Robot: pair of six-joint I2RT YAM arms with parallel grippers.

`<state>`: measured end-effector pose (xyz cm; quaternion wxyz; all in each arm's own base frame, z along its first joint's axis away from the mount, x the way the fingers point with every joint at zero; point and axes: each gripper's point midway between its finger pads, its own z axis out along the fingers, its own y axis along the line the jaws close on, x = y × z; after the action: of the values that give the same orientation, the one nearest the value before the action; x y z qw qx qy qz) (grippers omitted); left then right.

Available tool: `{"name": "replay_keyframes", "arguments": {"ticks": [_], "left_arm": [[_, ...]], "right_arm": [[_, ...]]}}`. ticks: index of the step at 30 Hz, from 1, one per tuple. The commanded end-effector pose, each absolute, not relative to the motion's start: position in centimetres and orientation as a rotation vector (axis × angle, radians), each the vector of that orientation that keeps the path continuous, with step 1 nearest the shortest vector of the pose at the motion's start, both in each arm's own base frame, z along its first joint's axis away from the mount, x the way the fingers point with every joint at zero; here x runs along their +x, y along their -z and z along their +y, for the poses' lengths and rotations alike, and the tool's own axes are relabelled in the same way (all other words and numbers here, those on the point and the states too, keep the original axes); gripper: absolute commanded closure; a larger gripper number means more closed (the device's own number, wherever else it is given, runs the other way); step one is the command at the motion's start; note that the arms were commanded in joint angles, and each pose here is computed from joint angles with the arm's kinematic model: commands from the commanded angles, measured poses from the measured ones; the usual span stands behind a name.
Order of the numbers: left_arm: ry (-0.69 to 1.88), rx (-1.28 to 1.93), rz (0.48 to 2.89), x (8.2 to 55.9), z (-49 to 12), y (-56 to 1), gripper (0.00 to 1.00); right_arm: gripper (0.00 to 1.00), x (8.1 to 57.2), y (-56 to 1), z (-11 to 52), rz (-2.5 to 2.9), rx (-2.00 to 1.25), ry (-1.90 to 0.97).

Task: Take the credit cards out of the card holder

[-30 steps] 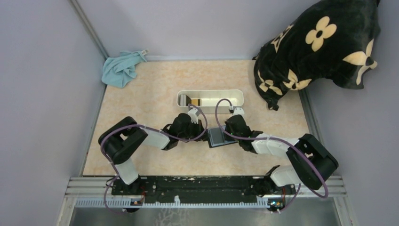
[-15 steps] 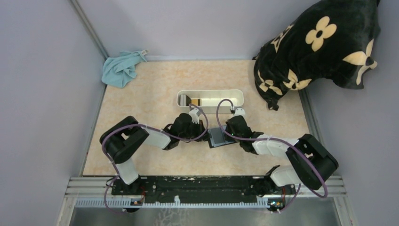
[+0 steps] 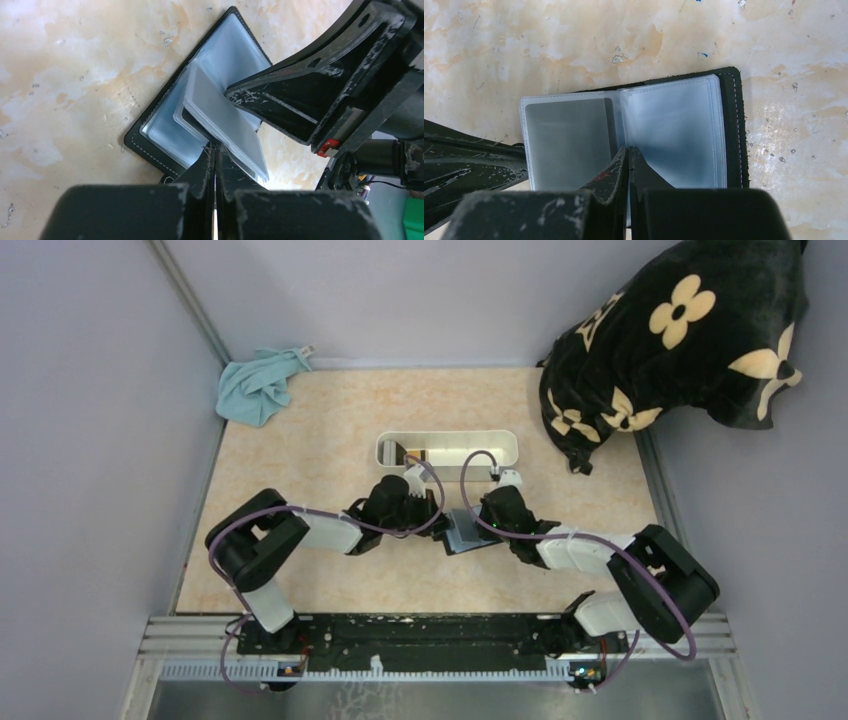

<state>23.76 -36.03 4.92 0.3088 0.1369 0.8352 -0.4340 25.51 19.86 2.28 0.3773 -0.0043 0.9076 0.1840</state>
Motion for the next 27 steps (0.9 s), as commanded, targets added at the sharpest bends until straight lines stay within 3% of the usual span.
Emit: {"name": "replay_keyframes", "arguments": {"ticks": [1,14,27], "left_arm": [[1.215,0.41,2.135,23.6,-37.6,-7.4,1.0],[1.225,0.432,2.135,23.7,-38.0,-7.3,1.0],[1.223,0.453,2.128,24.2,-38.9,-7.4,0.99]], "right_arm": [[1.0,25.3,-2.7,20.8,2.312,-0.018,-0.546],[1.0,25.2,-3.0,20.5,2.302,-0.014,-0.543],[1.0,25.2,-7.5,19.2,2.19,0.037,-0.547]]}}
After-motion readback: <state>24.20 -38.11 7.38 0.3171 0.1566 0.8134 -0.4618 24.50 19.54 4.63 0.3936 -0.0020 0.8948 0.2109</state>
